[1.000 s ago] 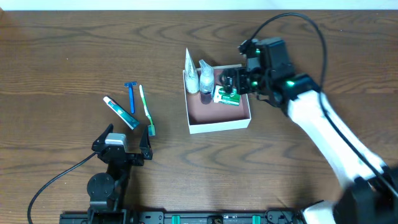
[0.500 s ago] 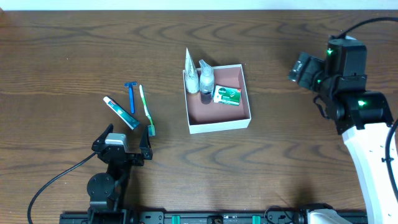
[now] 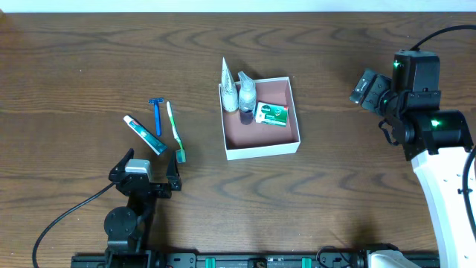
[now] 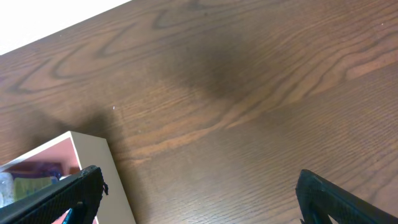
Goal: Pack container
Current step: 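Lift the right gripper away from the box to the right, then move the left gripper over the Colgate toothpaste tube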
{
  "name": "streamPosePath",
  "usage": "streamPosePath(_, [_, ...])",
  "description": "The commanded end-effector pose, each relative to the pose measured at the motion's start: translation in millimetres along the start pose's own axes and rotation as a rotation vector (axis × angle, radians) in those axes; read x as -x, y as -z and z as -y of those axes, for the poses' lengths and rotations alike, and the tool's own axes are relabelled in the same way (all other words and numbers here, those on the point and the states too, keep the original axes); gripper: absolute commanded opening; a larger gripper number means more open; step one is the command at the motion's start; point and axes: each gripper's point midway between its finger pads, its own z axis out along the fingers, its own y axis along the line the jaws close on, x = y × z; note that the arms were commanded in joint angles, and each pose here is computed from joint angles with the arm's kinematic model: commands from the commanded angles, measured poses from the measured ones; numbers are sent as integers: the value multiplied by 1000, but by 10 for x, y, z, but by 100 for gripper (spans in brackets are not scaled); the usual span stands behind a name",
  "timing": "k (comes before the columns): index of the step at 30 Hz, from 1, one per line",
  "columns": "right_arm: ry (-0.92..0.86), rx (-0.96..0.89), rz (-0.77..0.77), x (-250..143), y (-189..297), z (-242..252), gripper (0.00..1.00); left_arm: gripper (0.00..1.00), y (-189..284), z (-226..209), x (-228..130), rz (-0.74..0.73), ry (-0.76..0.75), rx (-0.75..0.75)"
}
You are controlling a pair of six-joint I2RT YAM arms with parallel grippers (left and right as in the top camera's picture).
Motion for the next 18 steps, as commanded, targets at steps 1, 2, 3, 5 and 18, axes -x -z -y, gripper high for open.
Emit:
streamPosePath(1, [-21,-15,19,61,26,36,99,98,-13,-7,-66,-7,-24,3])
streamPosePath(2, [-21,-15,18,60,25,36,99,98,-13,9,-23,10,-25,-5])
streamPosePath(3, [-21,-15,19,61,26,36,99,98,-12,27,11,24,-26,-15])
streamPosePath(5, [-21,-15,19,61,26,36,99,98,-7,74,52,36,-28,-41])
streamPosePath(18, [-21,-15,19,61,26,36,99,98,-210,204,568,-316,13,-91])
